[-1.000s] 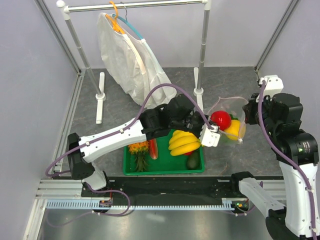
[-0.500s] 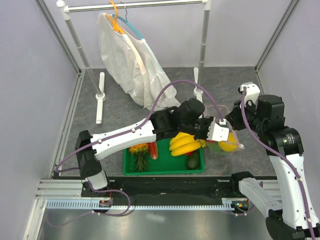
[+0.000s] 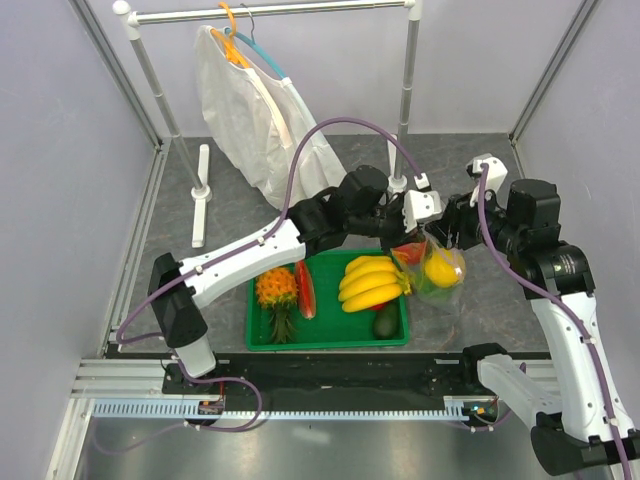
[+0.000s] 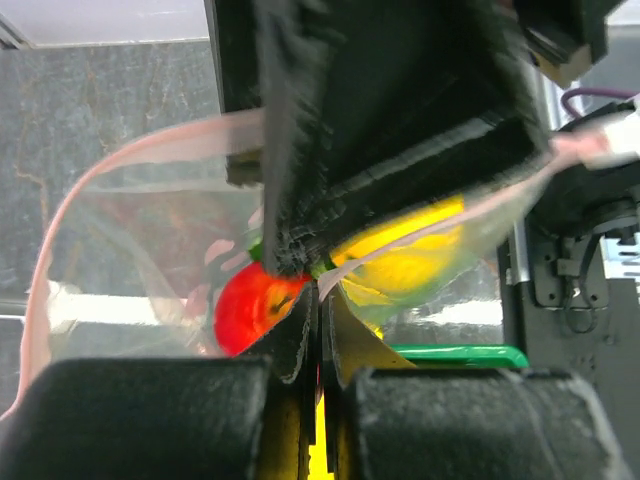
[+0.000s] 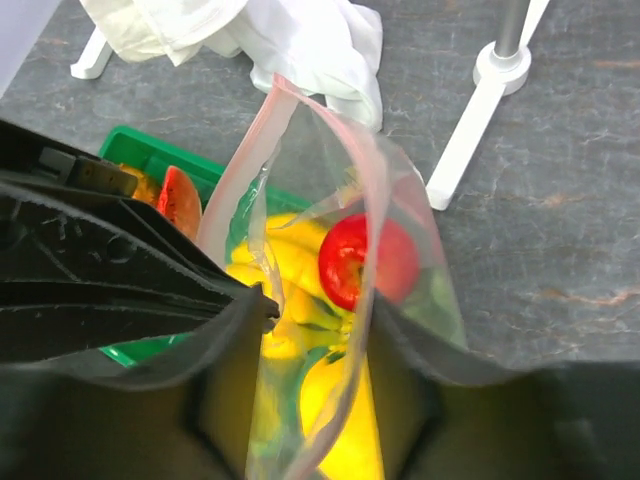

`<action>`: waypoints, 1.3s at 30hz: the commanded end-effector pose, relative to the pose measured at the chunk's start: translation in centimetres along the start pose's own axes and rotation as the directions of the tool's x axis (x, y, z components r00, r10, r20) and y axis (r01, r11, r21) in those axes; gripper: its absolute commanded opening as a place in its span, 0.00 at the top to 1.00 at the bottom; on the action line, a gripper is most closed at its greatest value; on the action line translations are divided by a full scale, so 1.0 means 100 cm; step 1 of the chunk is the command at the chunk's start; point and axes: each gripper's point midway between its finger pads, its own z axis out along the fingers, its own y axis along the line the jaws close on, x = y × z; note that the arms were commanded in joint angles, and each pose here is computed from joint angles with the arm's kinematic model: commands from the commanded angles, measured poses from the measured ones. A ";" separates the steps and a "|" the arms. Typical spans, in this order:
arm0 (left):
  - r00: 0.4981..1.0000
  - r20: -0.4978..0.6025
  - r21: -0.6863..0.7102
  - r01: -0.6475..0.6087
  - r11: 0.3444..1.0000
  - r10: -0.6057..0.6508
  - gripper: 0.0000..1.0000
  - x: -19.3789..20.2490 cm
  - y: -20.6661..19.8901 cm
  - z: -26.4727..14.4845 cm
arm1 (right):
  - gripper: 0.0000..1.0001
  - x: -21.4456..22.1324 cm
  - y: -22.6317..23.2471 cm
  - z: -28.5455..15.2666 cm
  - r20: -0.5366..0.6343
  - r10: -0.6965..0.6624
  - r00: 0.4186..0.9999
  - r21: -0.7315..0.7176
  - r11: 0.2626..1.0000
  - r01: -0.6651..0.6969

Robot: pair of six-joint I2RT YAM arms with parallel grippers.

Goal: Place the food in the zip-top bag and seal the zipper
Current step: Adjust the zipper food storage bag at the center of the board.

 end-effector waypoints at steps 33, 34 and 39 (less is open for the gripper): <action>0.994 0.075 0.104 0.073 0.992 -0.081 0.98 -0.007 0.005 -0.005 | 0.29 -0.049 -0.011 -0.029 0.103 -0.007 0.995 0.145 0.989 -0.008; 0.995 0.076 0.106 0.057 0.993 -0.065 0.98 -0.007 0.003 -0.006 | 0.32 -0.047 -0.014 -0.026 0.091 -0.009 0.996 0.156 0.988 -0.005; 0.996 0.076 0.102 0.036 0.994 -0.044 0.98 -0.007 0.000 -0.007 | 0.40 -0.036 -0.017 -0.012 0.038 -0.011 0.999 0.135 0.991 0.006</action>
